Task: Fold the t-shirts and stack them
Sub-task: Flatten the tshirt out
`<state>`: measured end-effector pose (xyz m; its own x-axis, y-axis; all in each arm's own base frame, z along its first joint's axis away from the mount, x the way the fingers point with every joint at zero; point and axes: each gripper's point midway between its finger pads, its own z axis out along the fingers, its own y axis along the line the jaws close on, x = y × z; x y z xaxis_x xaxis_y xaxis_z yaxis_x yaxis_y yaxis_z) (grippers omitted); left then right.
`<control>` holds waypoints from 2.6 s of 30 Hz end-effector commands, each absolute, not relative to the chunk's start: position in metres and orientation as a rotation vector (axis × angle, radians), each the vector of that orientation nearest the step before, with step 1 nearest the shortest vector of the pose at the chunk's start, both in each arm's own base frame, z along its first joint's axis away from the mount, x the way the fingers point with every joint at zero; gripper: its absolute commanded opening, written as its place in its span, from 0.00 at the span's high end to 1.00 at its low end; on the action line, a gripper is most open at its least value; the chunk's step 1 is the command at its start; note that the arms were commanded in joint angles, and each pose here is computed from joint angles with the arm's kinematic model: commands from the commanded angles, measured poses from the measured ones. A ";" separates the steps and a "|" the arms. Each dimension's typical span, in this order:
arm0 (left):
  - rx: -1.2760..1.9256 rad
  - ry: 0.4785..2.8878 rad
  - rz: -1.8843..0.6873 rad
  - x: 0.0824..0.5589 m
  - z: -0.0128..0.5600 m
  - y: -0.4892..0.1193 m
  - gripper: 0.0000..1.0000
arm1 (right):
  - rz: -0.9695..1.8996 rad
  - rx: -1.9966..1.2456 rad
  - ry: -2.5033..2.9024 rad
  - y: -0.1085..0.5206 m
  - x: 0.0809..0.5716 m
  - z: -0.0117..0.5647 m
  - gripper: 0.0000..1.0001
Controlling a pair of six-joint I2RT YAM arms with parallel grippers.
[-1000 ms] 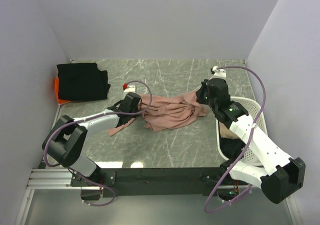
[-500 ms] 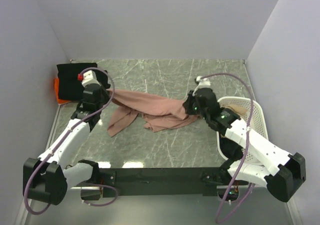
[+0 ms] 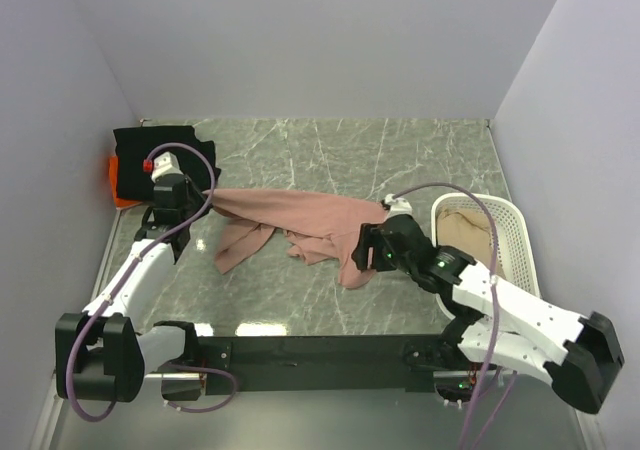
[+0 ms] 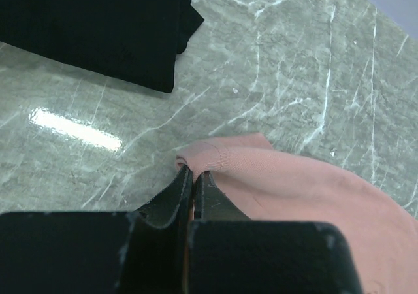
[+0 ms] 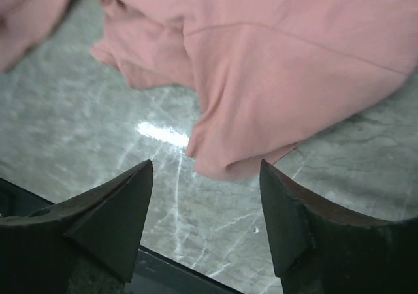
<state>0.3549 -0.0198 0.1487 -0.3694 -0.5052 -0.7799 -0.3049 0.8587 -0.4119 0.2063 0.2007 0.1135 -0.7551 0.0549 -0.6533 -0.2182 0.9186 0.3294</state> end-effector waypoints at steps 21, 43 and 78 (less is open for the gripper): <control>-0.521 1.965 -0.306 0.361 0.151 -0.028 1.00 | 0.248 0.289 2.453 0.137 0.203 0.038 0.37; -0.518 1.976 -0.309 0.360 0.149 -0.029 0.99 | 0.228 0.173 2.459 0.165 0.241 0.027 0.39; -0.450 1.754 -0.537 0.352 0.274 -0.052 0.99 | 0.353 0.253 1.819 0.105 0.247 0.306 1.00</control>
<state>0.3524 -0.0483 0.2136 -0.3313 -0.5366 -0.7761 -0.1137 0.8393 -0.5317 0.2400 0.1279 0.2640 -0.3870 0.3688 -0.8451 -0.0512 0.9065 0.4191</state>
